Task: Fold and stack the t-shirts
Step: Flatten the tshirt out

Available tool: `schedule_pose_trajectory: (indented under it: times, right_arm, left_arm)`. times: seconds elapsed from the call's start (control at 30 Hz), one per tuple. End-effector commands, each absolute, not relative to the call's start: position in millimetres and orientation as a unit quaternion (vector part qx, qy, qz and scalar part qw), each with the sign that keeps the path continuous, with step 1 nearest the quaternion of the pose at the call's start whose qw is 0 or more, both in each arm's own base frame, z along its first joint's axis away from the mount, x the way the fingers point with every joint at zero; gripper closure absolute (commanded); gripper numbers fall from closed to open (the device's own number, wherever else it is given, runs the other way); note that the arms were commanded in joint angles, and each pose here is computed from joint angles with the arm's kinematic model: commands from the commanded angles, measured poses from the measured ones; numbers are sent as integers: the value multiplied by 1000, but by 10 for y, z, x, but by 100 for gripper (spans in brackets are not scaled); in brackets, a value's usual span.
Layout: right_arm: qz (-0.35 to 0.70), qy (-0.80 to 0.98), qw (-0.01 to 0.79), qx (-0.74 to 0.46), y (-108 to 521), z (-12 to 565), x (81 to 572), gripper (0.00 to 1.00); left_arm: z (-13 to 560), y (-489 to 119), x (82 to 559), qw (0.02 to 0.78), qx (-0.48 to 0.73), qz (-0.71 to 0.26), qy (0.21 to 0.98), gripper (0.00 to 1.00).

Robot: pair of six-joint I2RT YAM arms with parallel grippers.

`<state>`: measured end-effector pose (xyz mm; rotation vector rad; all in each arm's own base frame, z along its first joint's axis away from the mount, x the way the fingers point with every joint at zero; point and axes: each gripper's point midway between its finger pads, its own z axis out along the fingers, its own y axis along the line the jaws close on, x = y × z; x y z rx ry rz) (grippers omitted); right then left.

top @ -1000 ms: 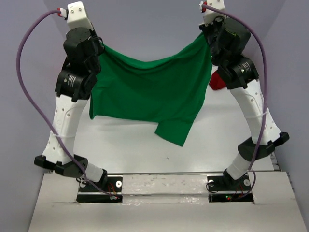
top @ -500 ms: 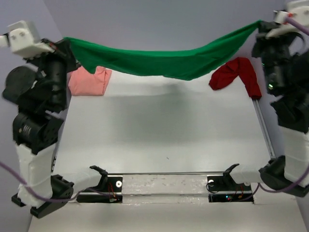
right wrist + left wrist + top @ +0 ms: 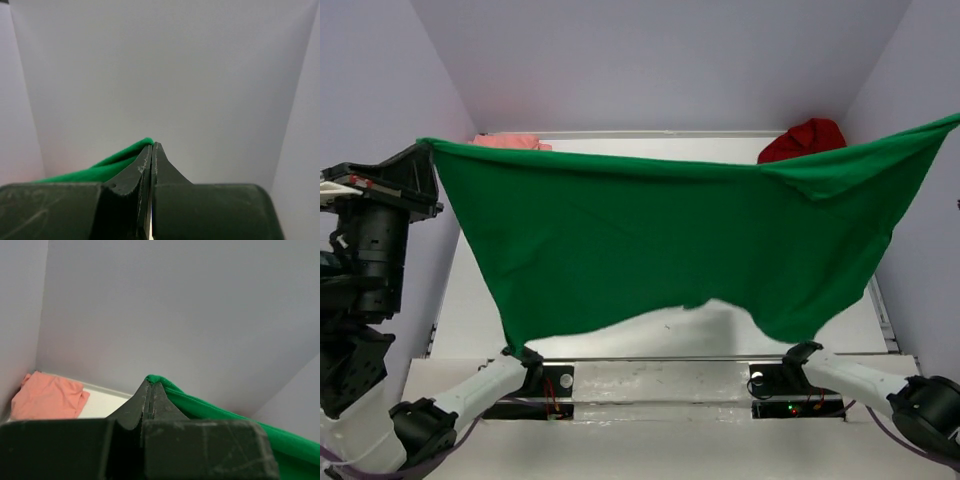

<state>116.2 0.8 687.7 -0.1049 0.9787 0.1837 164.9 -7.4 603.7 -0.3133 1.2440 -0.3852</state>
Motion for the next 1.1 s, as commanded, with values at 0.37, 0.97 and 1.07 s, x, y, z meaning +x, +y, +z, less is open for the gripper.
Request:
schedule_pose_trajectory:
  times: [0.37,0.97,1.07]
  right_arm:
    - [-16,694,711,-111,1195,4866,3249,100]
    - [-102,814,560,-116,1071,3115,4541,100]
    - [-113,818,553,-112,999,3054,4677,100]
  left_arm:
    - [3959,-774,3234,638,-154,-68,752,100]
    - [1888,-905,4293,487,-204,39,848,100]
    - [1803,-813,4333,480,-219,45,849,100]
